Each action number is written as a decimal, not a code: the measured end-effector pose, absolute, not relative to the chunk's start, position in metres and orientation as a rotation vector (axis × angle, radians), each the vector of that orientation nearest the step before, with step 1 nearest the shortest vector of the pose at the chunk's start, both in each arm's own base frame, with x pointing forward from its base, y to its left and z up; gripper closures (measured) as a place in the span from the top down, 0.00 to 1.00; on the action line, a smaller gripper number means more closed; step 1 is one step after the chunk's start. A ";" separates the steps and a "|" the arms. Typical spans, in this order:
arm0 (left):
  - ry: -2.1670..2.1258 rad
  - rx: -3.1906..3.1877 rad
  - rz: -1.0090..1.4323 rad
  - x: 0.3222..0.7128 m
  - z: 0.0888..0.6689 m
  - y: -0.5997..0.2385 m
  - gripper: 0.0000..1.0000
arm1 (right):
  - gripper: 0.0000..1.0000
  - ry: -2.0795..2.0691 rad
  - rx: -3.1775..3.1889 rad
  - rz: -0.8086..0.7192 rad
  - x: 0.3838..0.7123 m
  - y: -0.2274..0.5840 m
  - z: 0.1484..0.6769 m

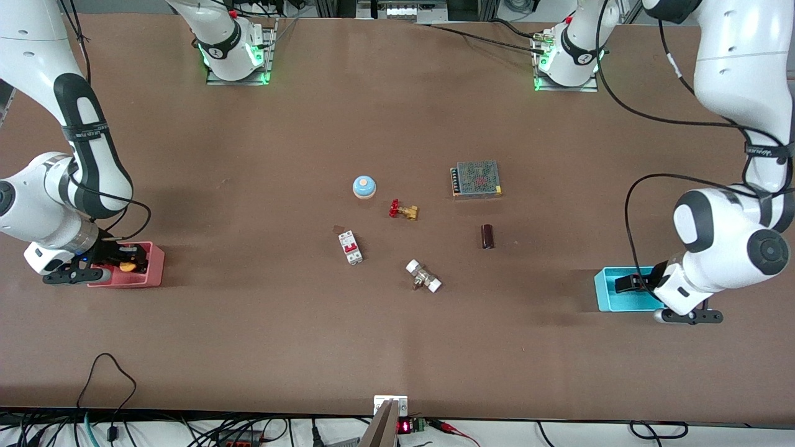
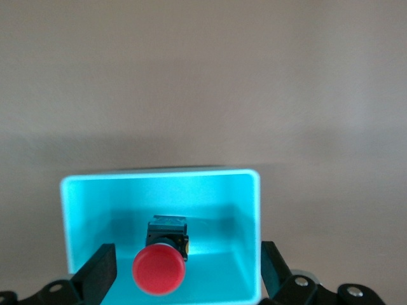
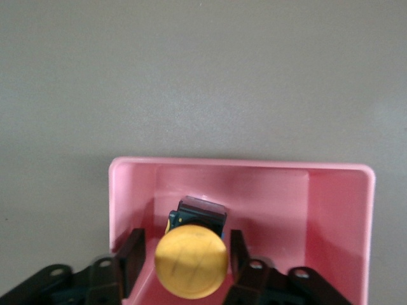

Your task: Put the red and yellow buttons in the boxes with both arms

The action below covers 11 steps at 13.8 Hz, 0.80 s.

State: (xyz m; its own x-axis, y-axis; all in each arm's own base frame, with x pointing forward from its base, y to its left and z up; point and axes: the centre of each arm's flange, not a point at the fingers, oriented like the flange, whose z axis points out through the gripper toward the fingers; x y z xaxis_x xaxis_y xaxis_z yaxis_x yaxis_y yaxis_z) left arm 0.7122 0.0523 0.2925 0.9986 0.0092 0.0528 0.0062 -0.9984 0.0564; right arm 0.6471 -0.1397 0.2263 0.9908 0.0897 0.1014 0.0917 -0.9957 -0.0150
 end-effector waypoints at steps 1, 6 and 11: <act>0.007 3.083 0.124 0.713 0.315 0.051 1.00 | 0.71 -0.143 -3.114 -0.153 0.647 -0.139 0.224; -0.012 3.070 0.121 0.692 0.409 0.046 1.00 | 0.78 -0.148 -3.112 -0.154 0.648 -0.138 0.226; 0.010 3.055 0.054 0.654 0.497 0.027 1.00 | 0.90 -0.184 -3.091 -0.152 0.653 -0.131 0.281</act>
State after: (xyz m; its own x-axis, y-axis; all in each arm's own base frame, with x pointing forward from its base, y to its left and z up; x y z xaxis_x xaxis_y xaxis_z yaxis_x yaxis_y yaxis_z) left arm 0.6544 0.0266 0.4969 0.9994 0.0079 0.0348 0.0049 -0.9963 0.0861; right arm 0.6525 -0.1313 0.2814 0.9882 0.1161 0.1000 0.1202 -0.9921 -0.0353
